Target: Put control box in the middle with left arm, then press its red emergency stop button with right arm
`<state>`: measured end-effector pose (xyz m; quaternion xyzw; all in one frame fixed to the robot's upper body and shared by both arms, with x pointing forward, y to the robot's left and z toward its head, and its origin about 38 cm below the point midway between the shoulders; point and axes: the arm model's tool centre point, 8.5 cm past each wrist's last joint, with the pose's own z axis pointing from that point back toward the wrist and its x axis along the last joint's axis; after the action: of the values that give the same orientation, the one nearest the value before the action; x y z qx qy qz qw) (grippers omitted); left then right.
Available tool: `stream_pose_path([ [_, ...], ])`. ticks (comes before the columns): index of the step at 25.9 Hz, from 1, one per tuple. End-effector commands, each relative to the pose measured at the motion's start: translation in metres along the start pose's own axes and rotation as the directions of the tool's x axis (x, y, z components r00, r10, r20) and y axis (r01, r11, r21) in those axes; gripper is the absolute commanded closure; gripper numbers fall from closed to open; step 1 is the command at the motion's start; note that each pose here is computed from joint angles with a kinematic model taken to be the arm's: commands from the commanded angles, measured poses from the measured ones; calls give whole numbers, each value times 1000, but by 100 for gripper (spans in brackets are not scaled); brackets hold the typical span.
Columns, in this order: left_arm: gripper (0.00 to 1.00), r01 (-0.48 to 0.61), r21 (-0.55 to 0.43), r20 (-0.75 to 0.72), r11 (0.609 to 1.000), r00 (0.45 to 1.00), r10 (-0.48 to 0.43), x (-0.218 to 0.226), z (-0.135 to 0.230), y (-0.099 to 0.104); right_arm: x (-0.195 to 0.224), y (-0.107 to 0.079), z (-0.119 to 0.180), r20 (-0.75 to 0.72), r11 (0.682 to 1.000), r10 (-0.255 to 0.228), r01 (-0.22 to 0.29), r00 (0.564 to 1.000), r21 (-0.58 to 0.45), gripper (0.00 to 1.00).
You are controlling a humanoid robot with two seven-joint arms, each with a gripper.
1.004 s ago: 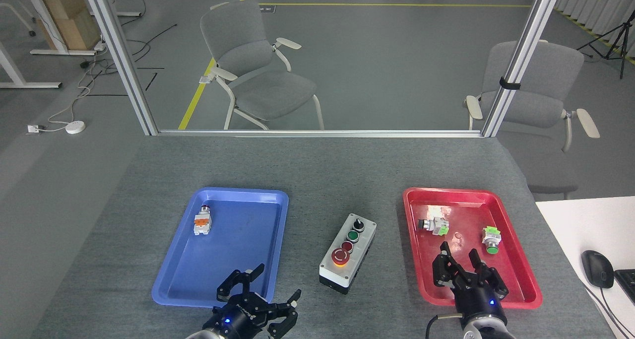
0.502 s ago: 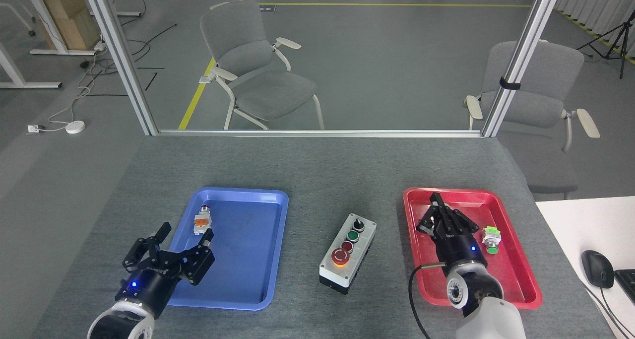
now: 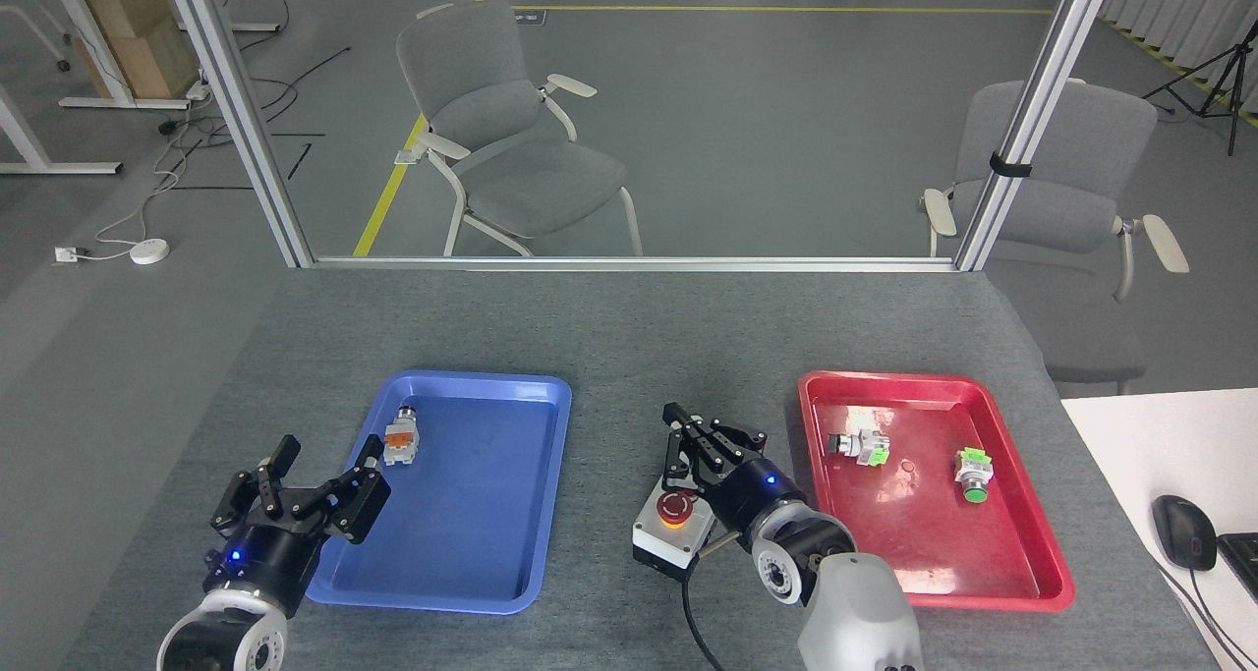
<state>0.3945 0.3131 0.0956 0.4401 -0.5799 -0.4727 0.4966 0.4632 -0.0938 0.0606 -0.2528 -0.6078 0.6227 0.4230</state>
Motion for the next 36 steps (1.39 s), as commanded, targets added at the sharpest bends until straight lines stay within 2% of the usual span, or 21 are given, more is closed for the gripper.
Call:
stream_pose_path([
  [1,1,-55,48,-8,997,998,55,10,0,-5,11,23,-3,26,998,2,-3,1000,68,100],
  [5,1,-44,59,-3,997,999,44,11,-4,0,11,45,-3,8,992,-35,34,999,124,100],
  [13,1,-16,53,-93,998,995,21,6,-4,-1,11,51,-2,5,989,-42,41,999,140,100],
  [21,1,-4,51,-96,999,995,9,6,-4,-2,9,75,4,-11,977,-67,67,998,201,100],
  [24,1,-3,26,-81,1000,997,6,12,-1,-11,9,79,5,-14,974,-71,72,997,213,100],
  [27,1,-7,1,-55,1000,998,7,24,-2,-22,8,77,4,-17,977,-80,82,997,196,100],
  [29,1,-14,-22,-46,1000,999,13,29,2,-32,15,63,-3,-5,985,-86,86,996,147,100],
  [30,1,-19,-30,-37,999,999,18,34,3,-36,20,50,-9,0,991,-91,91,996,96,100],
  [31,1,-30,-42,-29,999,999,29,41,6,-43,21,36,-15,-2,996,-87,87,996,38,90],
  [32,1,-41,-54,-24,998,999,39,46,9,-49,16,23,-18,-28,997,-80,79,996,-24,76],
  [33,1,-50,-60,-23,997,999,49,50,11,-52,13,6,-21,-60,993,-71,65,996,-98,54],
  [35,1,-45,-65,-21,997,999,43,52,12,-54,0,-29,-18,-158,966,-65,22,985,-258,5],
  [36,1,-37,-65,-18,997,999,36,53,12,-54,-8,-38,-14,-207,951,-75,7,975,-309,1],
])
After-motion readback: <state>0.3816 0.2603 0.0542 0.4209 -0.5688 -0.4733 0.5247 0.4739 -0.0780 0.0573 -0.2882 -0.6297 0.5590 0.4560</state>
